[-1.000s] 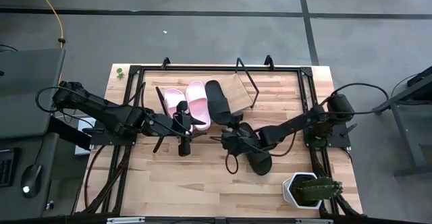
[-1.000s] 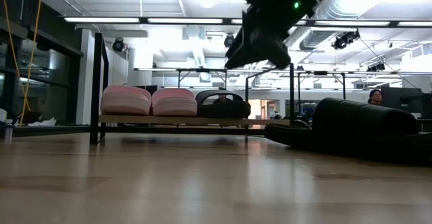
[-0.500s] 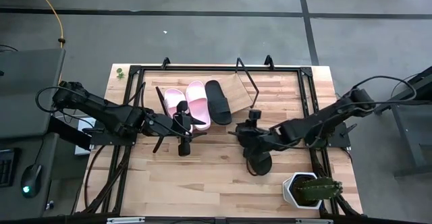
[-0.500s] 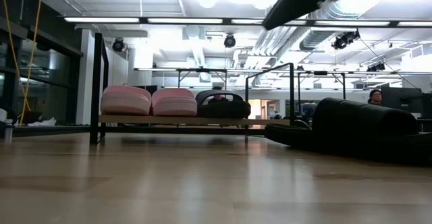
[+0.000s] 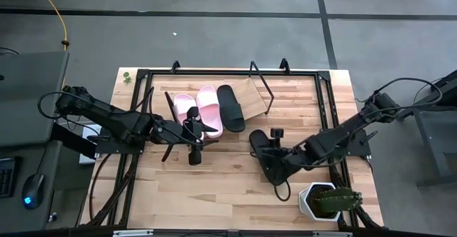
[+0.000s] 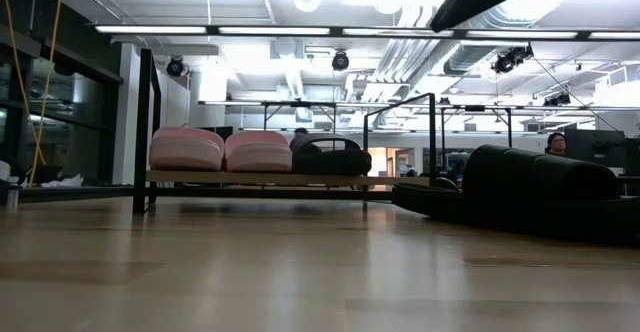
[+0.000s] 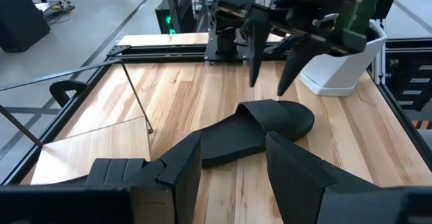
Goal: Pick and place slides into the shelf
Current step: Put the black slide on the shelf
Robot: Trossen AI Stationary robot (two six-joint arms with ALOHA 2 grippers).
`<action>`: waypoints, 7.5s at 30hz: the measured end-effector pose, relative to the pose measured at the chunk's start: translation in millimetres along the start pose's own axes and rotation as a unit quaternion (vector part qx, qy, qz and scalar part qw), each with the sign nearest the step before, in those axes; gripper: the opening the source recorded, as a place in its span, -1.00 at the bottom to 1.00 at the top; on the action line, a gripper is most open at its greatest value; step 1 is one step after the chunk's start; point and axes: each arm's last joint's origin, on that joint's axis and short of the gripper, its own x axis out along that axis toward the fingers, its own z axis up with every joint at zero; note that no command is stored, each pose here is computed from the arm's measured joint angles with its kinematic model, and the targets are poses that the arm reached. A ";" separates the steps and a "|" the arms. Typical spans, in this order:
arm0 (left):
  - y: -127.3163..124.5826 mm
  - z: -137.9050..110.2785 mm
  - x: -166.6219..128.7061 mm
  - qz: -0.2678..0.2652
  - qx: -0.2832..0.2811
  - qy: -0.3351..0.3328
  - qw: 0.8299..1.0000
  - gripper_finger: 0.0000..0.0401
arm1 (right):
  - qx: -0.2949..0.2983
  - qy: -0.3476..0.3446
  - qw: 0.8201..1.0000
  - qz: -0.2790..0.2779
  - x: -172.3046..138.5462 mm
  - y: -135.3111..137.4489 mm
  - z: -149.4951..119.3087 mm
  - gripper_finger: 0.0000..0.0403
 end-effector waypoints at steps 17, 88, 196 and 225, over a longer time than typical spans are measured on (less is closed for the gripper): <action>0.3 -4.3 0.0 0.002 -0.017 0.020 1.000 -0.25 | 0.024 0.026 0.999 0.019 -2.0 39.2 -15.9 -0.19; 0.4 -4.2 0.0 0.003 -0.019 0.019 1.000 -0.25 | 0.036 0.112 0.993 0.017 5.6 100.1 -58.9 -0.19; 0.5 -4.1 0.0 0.004 -0.030 0.019 0.999 -0.25 | -0.062 0.086 0.976 -0.188 46.8 123.1 -97.6 -0.19; 0.4 -4.2 0.0 0.003 -0.030 0.020 0.999 -0.25 | -0.033 0.095 0.976 -0.195 52.3 116.9 -94.7 -0.98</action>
